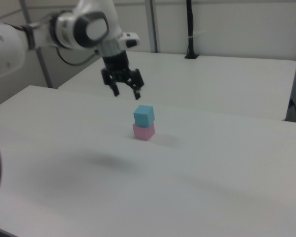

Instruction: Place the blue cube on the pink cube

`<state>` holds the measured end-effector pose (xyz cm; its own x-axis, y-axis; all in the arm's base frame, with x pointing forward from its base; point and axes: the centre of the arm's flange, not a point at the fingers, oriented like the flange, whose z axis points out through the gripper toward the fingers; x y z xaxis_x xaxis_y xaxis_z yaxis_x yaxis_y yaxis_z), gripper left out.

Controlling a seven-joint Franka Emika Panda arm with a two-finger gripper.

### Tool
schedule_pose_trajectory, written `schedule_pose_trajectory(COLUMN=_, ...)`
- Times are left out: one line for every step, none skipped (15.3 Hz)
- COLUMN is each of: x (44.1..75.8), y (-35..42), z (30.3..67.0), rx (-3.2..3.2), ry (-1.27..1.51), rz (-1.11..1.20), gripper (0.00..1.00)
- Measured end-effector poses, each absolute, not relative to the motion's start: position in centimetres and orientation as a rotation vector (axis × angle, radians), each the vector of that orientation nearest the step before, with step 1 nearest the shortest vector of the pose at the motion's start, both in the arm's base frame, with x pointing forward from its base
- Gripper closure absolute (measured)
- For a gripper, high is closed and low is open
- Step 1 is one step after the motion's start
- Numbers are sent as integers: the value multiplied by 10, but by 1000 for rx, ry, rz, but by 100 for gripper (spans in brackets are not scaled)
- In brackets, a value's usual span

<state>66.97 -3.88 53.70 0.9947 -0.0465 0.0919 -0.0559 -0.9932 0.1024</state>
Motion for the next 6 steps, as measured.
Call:
schedule_pose_trajectory(x=635, y=-48, z=567, rx=3048, ry=-132, rz=59, gripper=0)
schedule_pose_trajectory(x=614, y=-53, z=581, rx=3058, ry=-153, rz=16, gripper=0)
schedule_pose_trajectory(x=589, y=-57, z=596, rx=3070, ry=-169, rz=-40, gripper=0)
schedule_pose_trajectory(x=576, y=-57, z=603, rx=3072, ry=-170, rz=-62, gripper=0)
schedule_pose_trajectory(x=565, y=-57, z=608, rx=3069, ry=-174, rz=-73, gripper=0)
schedule_pose_trajectory(x=556, y=-56, z=612, rx=3068, ry=-181, rz=-73, gripper=0)
